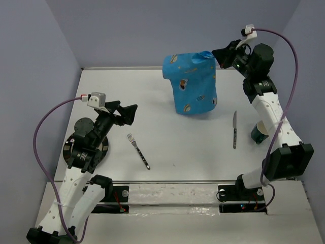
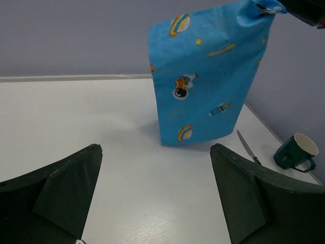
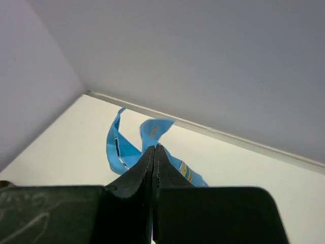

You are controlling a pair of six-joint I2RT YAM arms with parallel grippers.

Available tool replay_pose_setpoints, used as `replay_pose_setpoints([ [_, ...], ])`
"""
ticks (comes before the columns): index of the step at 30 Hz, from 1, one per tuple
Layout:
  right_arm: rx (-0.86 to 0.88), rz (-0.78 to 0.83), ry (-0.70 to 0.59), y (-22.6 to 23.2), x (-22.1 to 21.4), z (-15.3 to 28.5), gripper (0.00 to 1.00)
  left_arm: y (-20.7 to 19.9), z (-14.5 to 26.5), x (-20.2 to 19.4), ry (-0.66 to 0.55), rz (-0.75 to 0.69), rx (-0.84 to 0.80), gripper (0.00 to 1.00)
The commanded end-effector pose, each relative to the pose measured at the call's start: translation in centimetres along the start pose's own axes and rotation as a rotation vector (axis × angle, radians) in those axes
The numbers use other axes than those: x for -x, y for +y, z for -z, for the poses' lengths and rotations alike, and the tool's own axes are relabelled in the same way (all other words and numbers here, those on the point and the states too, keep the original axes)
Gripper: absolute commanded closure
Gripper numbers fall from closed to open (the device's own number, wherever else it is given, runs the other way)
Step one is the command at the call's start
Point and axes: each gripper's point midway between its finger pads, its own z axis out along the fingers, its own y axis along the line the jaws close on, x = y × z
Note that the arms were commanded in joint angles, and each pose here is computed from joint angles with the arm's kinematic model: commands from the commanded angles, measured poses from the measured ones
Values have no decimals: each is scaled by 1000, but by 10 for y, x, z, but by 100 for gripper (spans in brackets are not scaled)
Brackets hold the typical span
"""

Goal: Set the dinner table for one person

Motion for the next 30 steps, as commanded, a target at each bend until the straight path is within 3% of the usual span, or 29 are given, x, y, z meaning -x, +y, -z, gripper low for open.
replay_pose_setpoints([
  [1, 227, -75, -41, 46, 1, 26, 100, 11, 0, 17, -58, 6, 71, 1],
  [8, -78, -249, 162, -34, -126, -12, 100, 17, -5, 9, -28, 23, 93, 1],
  [10, -184, -295, 241, -58, -165, -20, 85, 18, -8, 4, -13, 27, 96, 1],
  [11, -206, -297, 242, -63, -159, -25, 61, 20, -10, 0, 1, 32, 98, 1],
  [13, -234, -317, 270, -65, -163, -22, 39, 21, -13, -4, 15, 39, 99, 2],
  [15, -212, -303, 285, -42, -168, -23, 31, 22, -16, -9, 33, 47, 97, 3],
  [17, -185, -269, 287, -16, -166, -17, 30, 22, -20, -13, 52, 50, 93, 6],
  [18, -144, -256, 339, 13, -188, -14, 30, 22, -20, -14, 56, 50, 93, 6],
  [21, -176, -207, 371, 36, -209, 1, 32, 25, -23, -19, 71, 53, 99, 9],
  [24, -249, -194, 464, 37, -259, 35, 36, 27, -25, -25, 87, 55, 104, 17],
  [27, -432, -162, 485, 8, -276, 75, 45, 27, -29, -35, 123, 71, 97, 22],
  [30, -487, -174, 481, 4, -273, 100, 51, 23, -37, -47, 169, 115, 75, 26],
])
